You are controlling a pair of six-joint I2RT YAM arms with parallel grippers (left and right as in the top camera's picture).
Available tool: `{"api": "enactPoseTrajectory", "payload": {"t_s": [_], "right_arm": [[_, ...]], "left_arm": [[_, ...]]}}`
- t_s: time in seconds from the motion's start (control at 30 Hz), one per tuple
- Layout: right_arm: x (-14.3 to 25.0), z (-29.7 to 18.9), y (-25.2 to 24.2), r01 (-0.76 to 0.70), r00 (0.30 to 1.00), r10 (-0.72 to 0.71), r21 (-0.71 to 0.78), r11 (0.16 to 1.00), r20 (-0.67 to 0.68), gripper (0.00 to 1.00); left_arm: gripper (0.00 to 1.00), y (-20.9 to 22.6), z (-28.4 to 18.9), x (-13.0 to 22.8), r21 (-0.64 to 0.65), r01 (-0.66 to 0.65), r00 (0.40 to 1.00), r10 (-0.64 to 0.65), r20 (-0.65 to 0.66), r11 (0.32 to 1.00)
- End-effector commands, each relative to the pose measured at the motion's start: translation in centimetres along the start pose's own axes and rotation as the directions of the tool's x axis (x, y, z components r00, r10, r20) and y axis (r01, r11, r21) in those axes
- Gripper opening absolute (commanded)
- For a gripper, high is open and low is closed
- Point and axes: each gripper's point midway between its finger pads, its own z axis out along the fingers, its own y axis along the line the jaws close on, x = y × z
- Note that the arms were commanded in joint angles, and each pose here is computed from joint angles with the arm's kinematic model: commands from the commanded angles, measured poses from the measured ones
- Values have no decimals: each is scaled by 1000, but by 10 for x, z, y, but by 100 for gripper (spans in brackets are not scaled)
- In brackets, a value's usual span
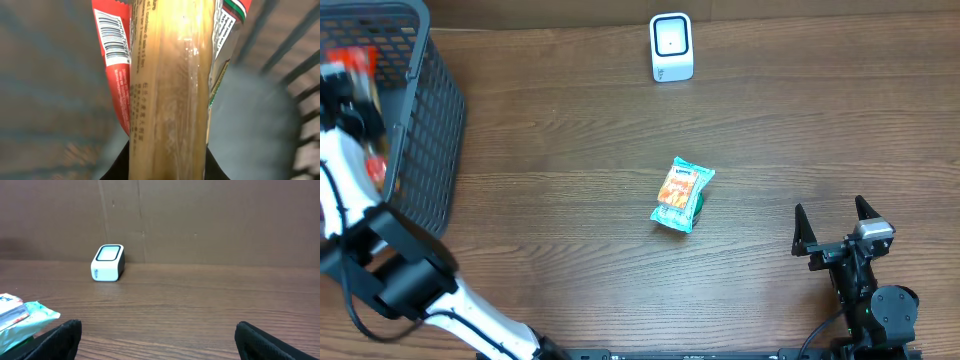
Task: Scan the item barcode
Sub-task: 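Lift both items out of the basket toward the table centre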
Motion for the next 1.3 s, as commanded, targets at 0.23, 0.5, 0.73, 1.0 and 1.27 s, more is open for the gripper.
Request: {"api": "enactPoseTrajectory", "payload": {"t_s": [0.23, 0.5, 0.73, 1.0, 1.27], "right_arm": [[2, 0, -1, 3, 1000, -3, 4, 1000, 2, 100], [2, 0, -1, 3, 1000, -3, 4, 1000, 2, 100], [2, 0, -1, 3, 1000, -3, 4, 1000, 2, 100], [2, 0, -1, 3, 1000, -3, 4, 1000, 2, 100], [2, 0, -1, 3, 1000, -3, 4, 1000, 2, 100]], "left_arm": [[4, -30, -278, -161, -202, 63, 856, 51, 515, 977], [4, -156, -334, -95, 230, 54, 935, -131, 330, 972], [4, -258, -308, -4, 397, -68, 997, 71, 7, 915], [4, -344, -268, 111, 479, -126, 943, 255, -214, 869], [4, -390, -239, 191, 539, -109, 908, 305, -289, 835]]}}
